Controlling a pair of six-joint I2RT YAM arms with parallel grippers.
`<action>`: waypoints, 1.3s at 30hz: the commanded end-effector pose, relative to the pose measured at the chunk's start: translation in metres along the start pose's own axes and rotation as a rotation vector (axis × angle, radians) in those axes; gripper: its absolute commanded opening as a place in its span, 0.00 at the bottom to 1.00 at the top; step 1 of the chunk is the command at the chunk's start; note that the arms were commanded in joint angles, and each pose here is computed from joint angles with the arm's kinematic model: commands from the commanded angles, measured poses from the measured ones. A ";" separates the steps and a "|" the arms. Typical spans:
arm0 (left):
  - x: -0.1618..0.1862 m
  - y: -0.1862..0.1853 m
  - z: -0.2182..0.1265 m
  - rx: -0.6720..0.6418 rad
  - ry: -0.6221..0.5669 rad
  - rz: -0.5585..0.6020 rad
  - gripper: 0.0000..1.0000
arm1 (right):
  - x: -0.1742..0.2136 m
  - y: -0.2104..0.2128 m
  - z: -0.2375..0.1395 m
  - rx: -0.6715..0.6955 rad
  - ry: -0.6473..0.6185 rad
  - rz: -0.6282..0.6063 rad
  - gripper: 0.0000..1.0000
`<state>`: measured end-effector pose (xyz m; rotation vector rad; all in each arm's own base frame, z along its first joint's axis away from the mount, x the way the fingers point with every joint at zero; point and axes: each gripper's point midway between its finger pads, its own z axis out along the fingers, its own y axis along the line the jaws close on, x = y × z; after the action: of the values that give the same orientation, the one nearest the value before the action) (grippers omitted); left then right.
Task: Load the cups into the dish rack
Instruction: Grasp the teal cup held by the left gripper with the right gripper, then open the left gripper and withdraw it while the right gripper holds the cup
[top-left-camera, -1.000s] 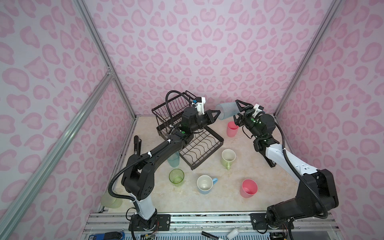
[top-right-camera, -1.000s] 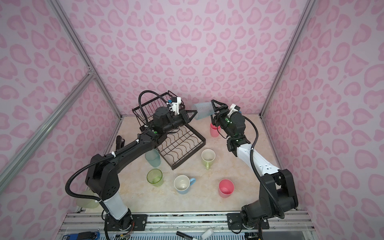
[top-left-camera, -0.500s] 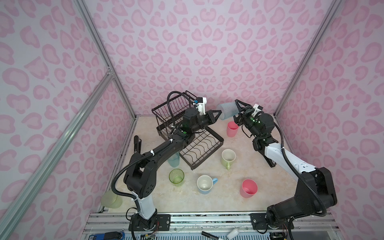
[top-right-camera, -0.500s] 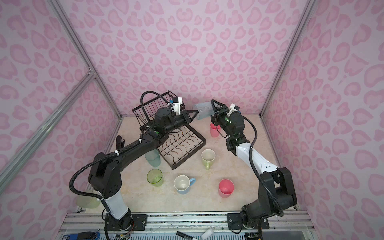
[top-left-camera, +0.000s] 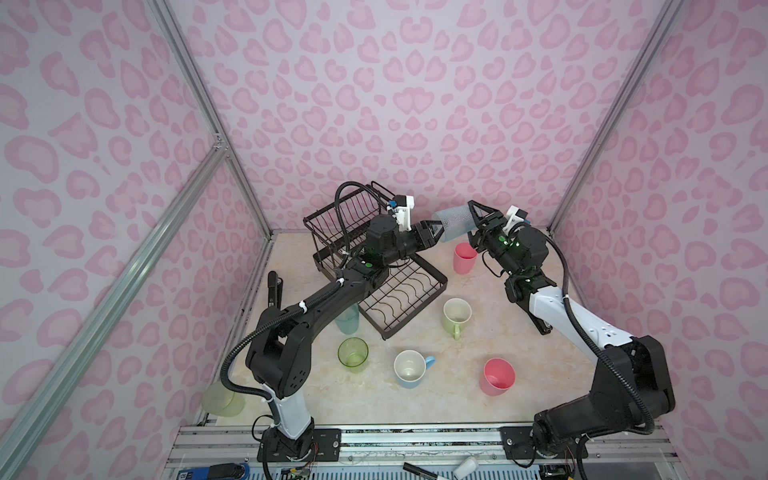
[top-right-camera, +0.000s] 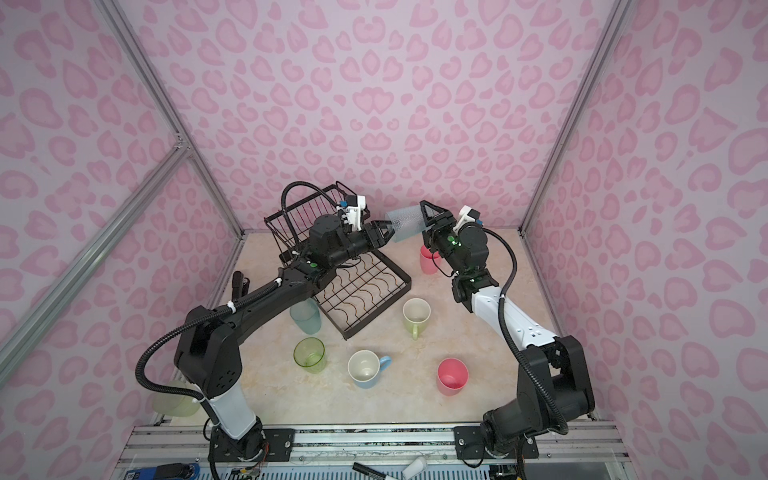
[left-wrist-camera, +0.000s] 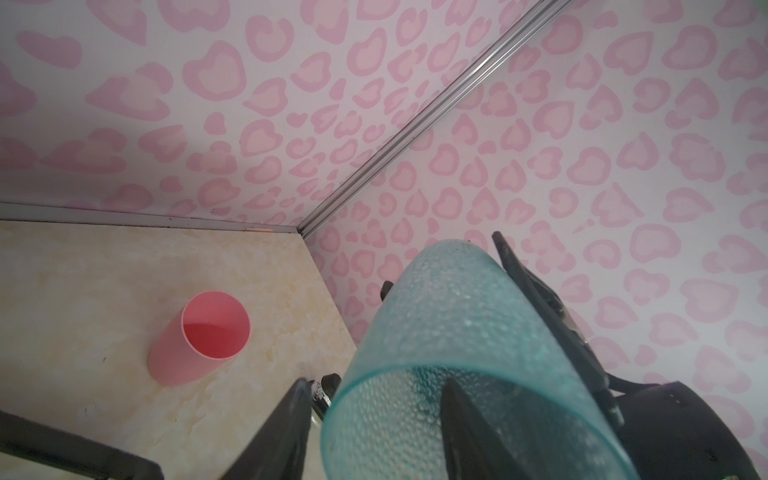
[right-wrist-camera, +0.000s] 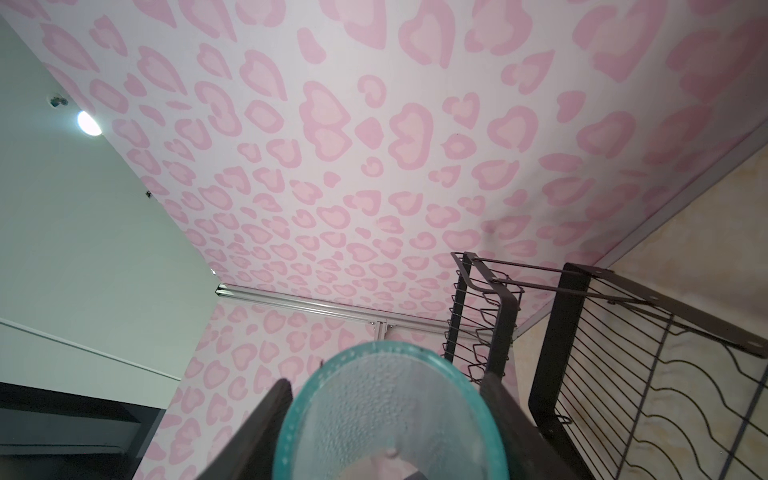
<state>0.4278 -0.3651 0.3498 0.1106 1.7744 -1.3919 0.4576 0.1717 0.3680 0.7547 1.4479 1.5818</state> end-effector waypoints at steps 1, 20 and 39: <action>-0.012 -0.010 -0.009 -0.001 -0.024 0.037 0.57 | -0.003 0.006 -0.001 -0.035 -0.022 -0.088 0.43; -0.056 0.050 -0.124 -0.508 0.003 0.136 0.83 | 0.061 -0.031 0.016 0.054 0.065 -0.833 0.43; -0.076 0.073 -0.246 -0.767 -0.072 0.172 0.83 | 0.134 -0.165 0.086 0.118 0.268 -1.270 0.46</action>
<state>0.3830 -0.1101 0.3504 -0.2055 2.0528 -0.5670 0.4936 0.3193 0.1973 -0.2958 1.7411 0.6203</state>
